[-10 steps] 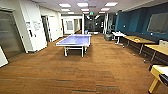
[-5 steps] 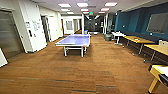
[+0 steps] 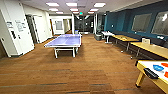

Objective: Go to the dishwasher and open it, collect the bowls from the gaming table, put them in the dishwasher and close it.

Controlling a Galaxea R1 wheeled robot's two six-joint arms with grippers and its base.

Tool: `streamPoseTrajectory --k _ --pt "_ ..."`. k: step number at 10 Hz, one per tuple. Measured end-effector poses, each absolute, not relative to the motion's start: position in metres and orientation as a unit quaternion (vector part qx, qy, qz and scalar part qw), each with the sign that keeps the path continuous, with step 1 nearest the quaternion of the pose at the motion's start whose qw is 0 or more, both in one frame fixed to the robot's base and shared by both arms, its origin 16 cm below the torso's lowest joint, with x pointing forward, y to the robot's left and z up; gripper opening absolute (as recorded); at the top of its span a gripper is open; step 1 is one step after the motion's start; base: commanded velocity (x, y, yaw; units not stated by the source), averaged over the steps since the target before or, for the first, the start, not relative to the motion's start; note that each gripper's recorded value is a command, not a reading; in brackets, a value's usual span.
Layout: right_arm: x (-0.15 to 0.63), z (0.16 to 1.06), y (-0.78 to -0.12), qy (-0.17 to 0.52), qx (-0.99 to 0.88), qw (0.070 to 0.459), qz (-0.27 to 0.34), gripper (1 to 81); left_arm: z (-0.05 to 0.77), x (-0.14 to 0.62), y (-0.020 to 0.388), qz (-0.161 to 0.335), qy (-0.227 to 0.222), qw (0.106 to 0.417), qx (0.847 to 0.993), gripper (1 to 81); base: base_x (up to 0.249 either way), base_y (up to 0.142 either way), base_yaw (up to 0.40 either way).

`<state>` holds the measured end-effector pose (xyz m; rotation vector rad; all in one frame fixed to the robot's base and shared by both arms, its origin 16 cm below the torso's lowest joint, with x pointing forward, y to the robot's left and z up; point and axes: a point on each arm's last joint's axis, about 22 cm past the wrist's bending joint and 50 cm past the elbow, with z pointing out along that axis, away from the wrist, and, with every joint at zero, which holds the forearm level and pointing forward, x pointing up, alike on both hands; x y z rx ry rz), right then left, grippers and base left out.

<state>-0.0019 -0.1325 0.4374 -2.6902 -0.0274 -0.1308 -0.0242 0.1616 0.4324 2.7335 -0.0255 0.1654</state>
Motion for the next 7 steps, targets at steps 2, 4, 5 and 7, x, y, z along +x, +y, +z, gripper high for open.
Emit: streamPoseTrajectory --k 2,4,5,7 --pt "-0.0013 0.4374 -0.1326 -0.01 -0.974 0.222 -0.048 81.1 0.4324 -0.0249 0.1616 0.058 -0.009 0.2 0.978 81.1 0.0 0.0 -0.285" --pt "-0.0018 0.4374 -0.1326 -0.01 -0.974 0.222 -0.048 81.1 0.4324 -0.0265 0.1615 0.057 -0.009 0.2 0.978 81.1 0.0 0.0 -0.287" --pt "-0.0022 0.4374 -0.1322 -0.01 -0.974 0.222 -0.047 81.1 0.4323 -0.0264 0.1622 0.058 -0.009 0.2 0.978 81.1 0.0 0.0 -0.289" --pt "-0.0021 0.4374 -0.1326 -0.01 -0.974 0.222 -0.047 81.1 0.4324 -0.0264 0.1615 0.058 -0.009 0.2 0.978 81.1 0.0 0.0 -0.291"
